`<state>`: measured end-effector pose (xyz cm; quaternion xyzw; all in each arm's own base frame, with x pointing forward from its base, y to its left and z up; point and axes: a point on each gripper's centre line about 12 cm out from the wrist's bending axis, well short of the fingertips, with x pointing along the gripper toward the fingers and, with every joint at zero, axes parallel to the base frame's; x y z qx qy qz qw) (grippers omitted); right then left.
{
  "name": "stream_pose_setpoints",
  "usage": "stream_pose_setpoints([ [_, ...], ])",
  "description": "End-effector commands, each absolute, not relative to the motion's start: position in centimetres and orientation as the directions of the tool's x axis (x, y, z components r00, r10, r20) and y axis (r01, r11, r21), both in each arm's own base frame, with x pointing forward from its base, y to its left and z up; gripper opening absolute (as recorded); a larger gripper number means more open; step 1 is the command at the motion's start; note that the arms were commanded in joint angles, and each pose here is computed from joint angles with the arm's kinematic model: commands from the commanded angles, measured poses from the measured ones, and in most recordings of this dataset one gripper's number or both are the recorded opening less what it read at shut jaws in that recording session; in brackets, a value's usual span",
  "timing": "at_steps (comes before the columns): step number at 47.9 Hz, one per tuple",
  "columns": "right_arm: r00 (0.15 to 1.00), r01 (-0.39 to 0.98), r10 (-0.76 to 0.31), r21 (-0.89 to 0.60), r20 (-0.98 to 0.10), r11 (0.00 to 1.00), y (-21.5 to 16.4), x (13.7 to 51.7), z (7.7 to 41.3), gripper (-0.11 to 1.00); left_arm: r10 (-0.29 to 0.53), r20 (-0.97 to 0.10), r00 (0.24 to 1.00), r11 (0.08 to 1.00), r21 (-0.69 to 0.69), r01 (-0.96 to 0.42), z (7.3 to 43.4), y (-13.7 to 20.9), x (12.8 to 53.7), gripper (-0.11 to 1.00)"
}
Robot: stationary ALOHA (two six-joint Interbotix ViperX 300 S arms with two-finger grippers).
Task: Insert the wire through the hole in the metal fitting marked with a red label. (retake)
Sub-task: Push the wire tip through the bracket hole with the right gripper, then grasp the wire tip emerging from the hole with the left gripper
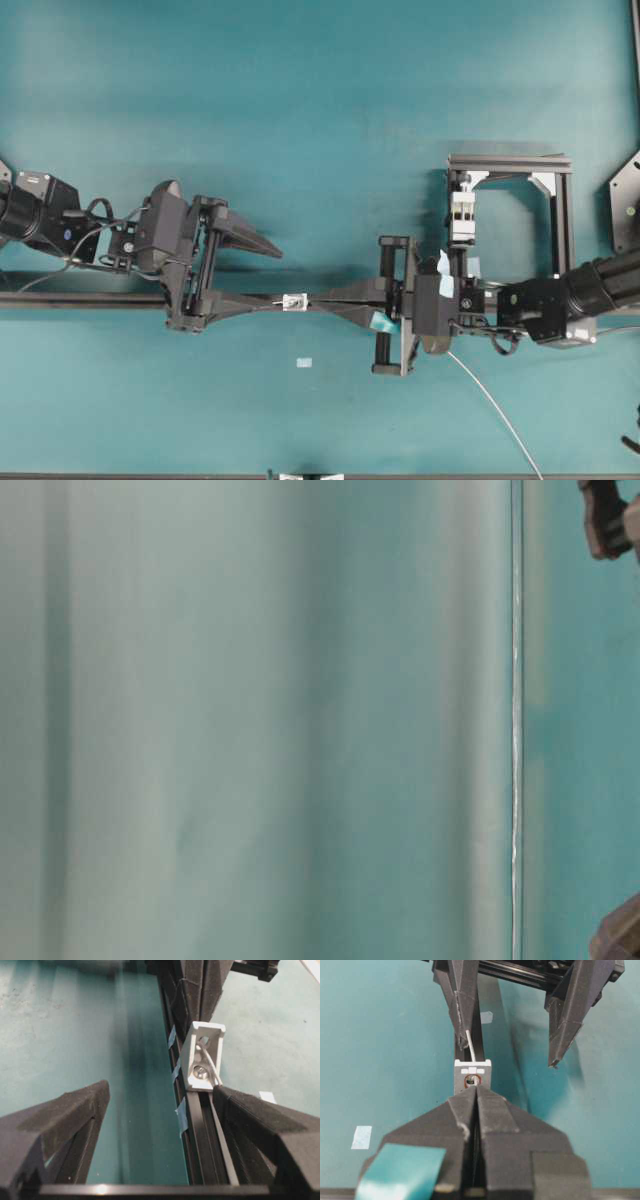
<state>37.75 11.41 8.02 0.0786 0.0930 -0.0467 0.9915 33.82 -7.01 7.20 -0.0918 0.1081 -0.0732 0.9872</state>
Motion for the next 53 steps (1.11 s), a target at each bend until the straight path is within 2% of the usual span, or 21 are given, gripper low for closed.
stream_pose_setpoints([
  [1, 0.982, 0.109, -0.082, 0.158, -0.167, 0.981, 11.3, 38.1, 8.8, 0.02, -0.172, -0.150, 0.974, 0.970, -0.200, 0.140, 8.6, -7.3, 34.4, 0.37],
  [40, 0.982, 0.110, -0.083, 0.159, -0.167, 0.981, 11.3, 38.1, 8.8, 0.02, -0.211, -0.153, 0.965, 0.962, -0.206, 0.178, 8.8, -8.8, 34.7, 0.36],
  [45, 0.982, 0.111, -0.083, 0.161, -0.168, 0.981, 11.3, 38.1, 8.8, 0.02, -0.211, -0.155, 0.965, 0.962, -0.206, 0.177, 8.8, -8.8, 34.7, 0.27],
  [49, 0.982, 0.109, -0.082, 0.159, -0.169, 0.981, 11.3, 38.1, 8.8, 0.02, -0.211, -0.159, 0.964, 0.962, -0.206, 0.177, 8.9, -8.8, 34.7, 0.10],
  [53, 0.983, 0.109, -0.082, 0.160, -0.166, 0.981, 11.3, 38.1, 8.9, 0.02, -0.211, -0.165, 0.963, 0.963, -0.203, 0.176, 9.0, -8.8, 34.7, -0.02],
])
